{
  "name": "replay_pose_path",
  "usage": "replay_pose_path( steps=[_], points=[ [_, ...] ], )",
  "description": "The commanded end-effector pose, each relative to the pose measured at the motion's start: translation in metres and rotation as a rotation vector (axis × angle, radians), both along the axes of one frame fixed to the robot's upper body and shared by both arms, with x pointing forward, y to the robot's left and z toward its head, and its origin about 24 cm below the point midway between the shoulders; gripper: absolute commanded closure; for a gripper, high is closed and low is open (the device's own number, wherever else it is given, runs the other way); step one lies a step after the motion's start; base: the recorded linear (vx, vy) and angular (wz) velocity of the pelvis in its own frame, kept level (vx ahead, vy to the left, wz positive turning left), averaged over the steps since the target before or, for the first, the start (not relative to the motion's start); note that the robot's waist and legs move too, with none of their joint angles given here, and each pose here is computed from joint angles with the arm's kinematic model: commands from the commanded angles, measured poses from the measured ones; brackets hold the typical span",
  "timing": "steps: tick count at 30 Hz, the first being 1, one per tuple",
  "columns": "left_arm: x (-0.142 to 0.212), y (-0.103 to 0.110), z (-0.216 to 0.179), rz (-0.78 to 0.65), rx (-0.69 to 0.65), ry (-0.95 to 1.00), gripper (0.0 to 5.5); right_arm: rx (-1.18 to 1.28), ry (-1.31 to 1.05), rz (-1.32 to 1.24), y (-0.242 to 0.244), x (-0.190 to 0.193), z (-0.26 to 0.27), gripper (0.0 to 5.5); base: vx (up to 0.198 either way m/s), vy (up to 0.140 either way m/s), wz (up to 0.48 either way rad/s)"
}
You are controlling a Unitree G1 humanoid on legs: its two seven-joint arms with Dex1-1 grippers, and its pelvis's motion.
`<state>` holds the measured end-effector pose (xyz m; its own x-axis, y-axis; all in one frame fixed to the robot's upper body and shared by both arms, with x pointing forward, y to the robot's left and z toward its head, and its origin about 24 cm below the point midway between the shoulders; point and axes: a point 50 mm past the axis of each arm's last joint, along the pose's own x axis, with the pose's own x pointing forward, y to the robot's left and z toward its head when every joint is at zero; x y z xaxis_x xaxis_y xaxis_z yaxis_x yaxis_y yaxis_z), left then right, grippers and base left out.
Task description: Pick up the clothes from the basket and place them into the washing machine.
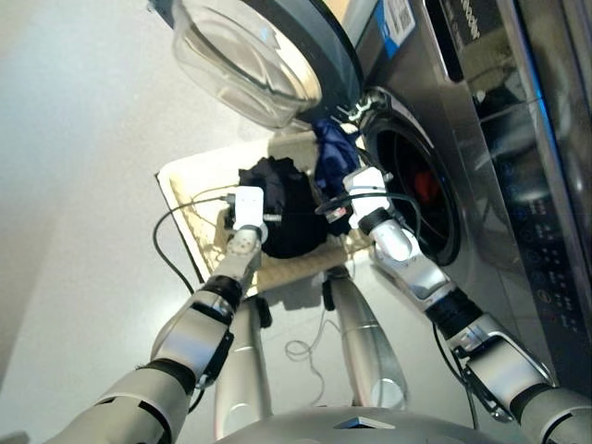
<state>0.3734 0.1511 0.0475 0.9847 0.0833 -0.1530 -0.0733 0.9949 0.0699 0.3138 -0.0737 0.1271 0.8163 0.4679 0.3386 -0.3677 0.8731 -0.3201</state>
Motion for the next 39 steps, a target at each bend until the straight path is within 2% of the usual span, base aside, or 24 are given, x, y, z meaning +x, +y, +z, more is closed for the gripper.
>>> replay_pose_path(
  steps=[1,6,7,9,13,20,27,34,39],
  points=[
    [0.009,0.010,0.018,0.044,-0.015,-0.062,0.00,0.156,-0.165,0.107,0.021,-0.014,0.040,0.00,0.000,0.000,0.000],
    [0.013,0.016,0.025,0.072,-0.018,-0.075,0.00,0.149,-0.176,0.101,0.020,-0.012,0.041,0.00,0.000,0.000,0.000],
    [0.012,0.013,0.024,0.063,-0.024,-0.069,1.23,0.141,-0.156,0.090,0.019,-0.010,0.036,0.00,0.000,0.000,0.000],
    [0.011,0.011,0.021,0.062,-0.027,-0.063,5.50,0.138,-0.146,0.080,0.017,-0.010,0.033,0.00,0.000,0.000,0.000],
    [0.004,-0.004,0.009,0.016,-0.076,-0.058,5.50,0.094,-0.098,0.041,0.007,-0.007,0.016,0.00,0.000,0.000,0.000],
    [-0.008,-0.005,-0.002,0.020,-0.200,-0.076,5.50,0.037,-0.008,-0.010,-0.002,-0.002,-0.010,0.00,0.000,0.000,0.000],
    [-0.026,-0.006,-0.016,-0.002,-0.309,-0.095,5.50,-0.115,0.170,-0.091,-0.021,0.000,-0.061,0.00,0.001,-0.023,0.039],
    [-0.051,-0.013,-0.029,-0.073,-0.415,-0.105,5.50,-0.348,0.355,-0.104,-0.039,-0.019,-0.121,0.00,0.097,-0.032,0.151],
    [-0.065,-0.018,-0.030,-0.135,-0.463,-0.123,5.50,-0.520,0.390,-0.029,-0.038,-0.034,-0.144,0.00,0.084,-0.015,0.163]
  ],
)
